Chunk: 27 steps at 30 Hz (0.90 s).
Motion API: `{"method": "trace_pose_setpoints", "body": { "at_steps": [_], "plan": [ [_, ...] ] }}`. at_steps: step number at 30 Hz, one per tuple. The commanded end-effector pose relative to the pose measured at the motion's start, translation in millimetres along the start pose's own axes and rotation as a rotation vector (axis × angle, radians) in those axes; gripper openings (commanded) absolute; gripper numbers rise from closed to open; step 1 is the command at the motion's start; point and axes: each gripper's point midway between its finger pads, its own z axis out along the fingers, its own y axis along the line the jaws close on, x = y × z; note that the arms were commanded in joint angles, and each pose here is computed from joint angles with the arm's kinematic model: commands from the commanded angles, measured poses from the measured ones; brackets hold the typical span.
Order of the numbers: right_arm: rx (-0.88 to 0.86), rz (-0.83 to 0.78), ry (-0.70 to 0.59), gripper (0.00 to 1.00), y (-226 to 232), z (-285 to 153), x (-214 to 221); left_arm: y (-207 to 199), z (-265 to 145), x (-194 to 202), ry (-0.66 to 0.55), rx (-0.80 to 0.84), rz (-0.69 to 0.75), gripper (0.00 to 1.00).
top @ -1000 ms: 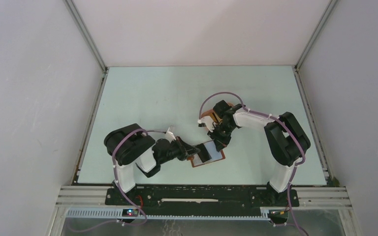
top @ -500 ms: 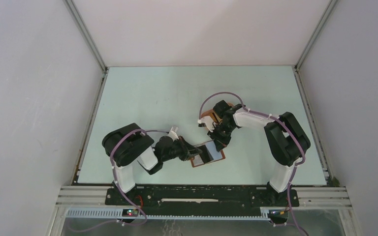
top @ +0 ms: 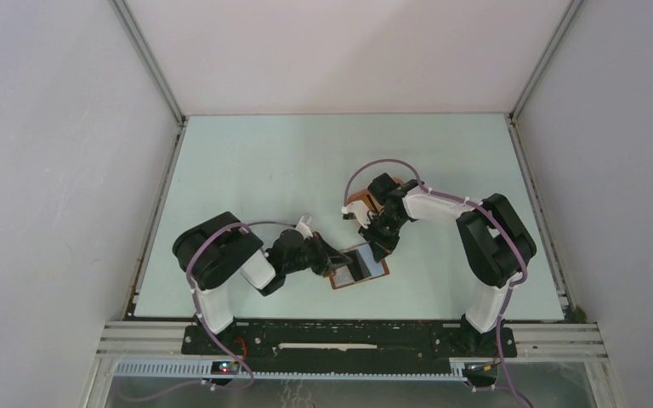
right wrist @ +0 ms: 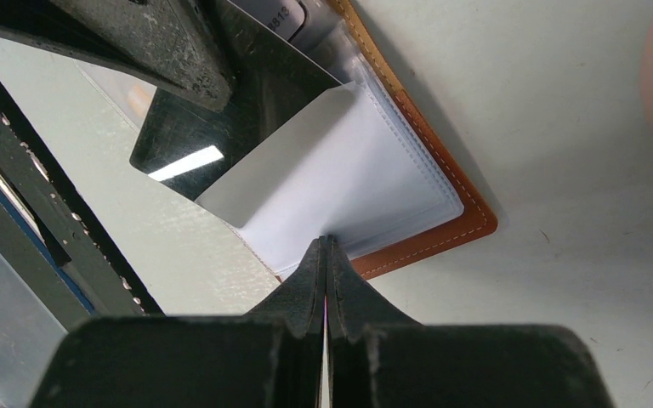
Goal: Put the credit cards into the card holder
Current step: Insert the credit card into the card holder.
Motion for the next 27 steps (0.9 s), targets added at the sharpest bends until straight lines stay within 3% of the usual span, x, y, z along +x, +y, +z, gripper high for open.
{"method": "trace_pose_setpoints", "body": {
  "at_steps": [1, 15, 22, 27],
  "plan": [
    [0.012, -0.015, -0.01, 0.01, -0.8, -2.7, -8.6, 4.7, 6.3, 2.2, 0.039, -0.025, 0.032, 0.0],
    [-0.072, -0.099, -0.156, 0.04, 28.7, -32.0, -34.8, 4.5, 15.2, 0.5, 0.057, -0.025, 0.044, 0.1],
    [-0.151, -0.309, -0.188, 0.04, 77.3, -27.2, -47.0, 4.3, 14.8, -1.5, 0.056, -0.016, 0.04, 0.16],
    [-0.103, -0.492, -0.176, 0.04, 101.5, -12.1, -53.3, 4.5, 14.2, -2.5, 0.057, -0.003, 0.027, 0.18]
  ]
}}
